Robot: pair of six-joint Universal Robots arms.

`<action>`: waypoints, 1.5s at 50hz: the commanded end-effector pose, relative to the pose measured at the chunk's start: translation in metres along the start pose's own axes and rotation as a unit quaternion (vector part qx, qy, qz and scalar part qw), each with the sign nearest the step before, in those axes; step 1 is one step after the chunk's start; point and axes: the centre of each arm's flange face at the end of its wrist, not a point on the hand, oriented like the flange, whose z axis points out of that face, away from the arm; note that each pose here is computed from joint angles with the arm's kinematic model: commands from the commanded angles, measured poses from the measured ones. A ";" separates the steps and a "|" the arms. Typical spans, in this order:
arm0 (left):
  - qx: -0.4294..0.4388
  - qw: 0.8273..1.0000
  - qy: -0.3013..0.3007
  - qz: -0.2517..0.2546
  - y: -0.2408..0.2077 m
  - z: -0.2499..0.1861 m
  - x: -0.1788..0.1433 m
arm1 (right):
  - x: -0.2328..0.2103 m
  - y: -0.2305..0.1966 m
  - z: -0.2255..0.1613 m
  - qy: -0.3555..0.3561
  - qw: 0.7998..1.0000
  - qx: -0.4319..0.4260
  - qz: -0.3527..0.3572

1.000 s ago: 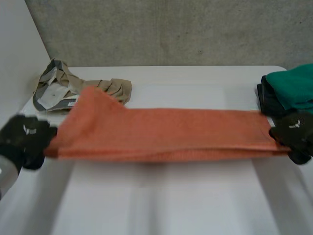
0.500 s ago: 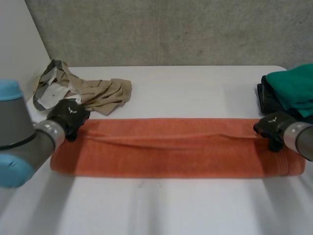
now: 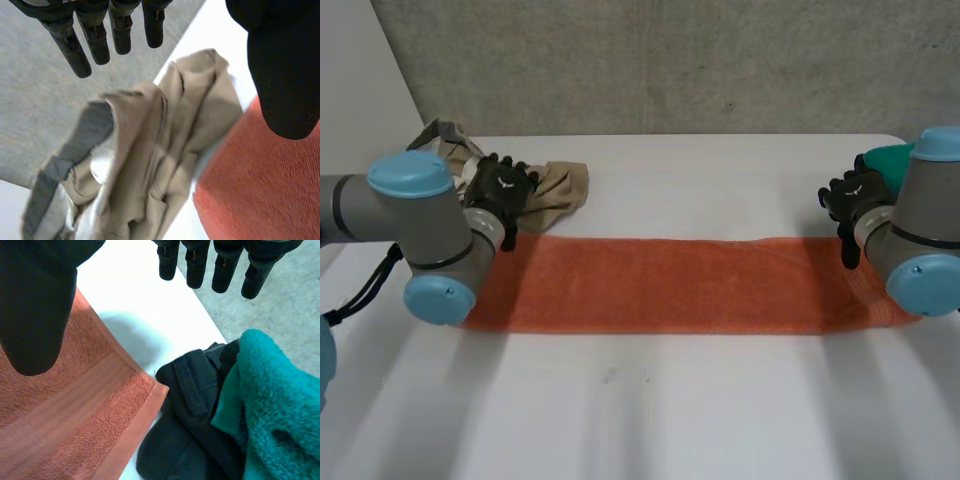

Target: Fold the laundry.

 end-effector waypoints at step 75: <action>0.053 0.991 -0.027 -0.119 -0.025 -0.131 -0.038 | -0.277 -0.089 -0.176 -0.250 0.824 0.451 -0.234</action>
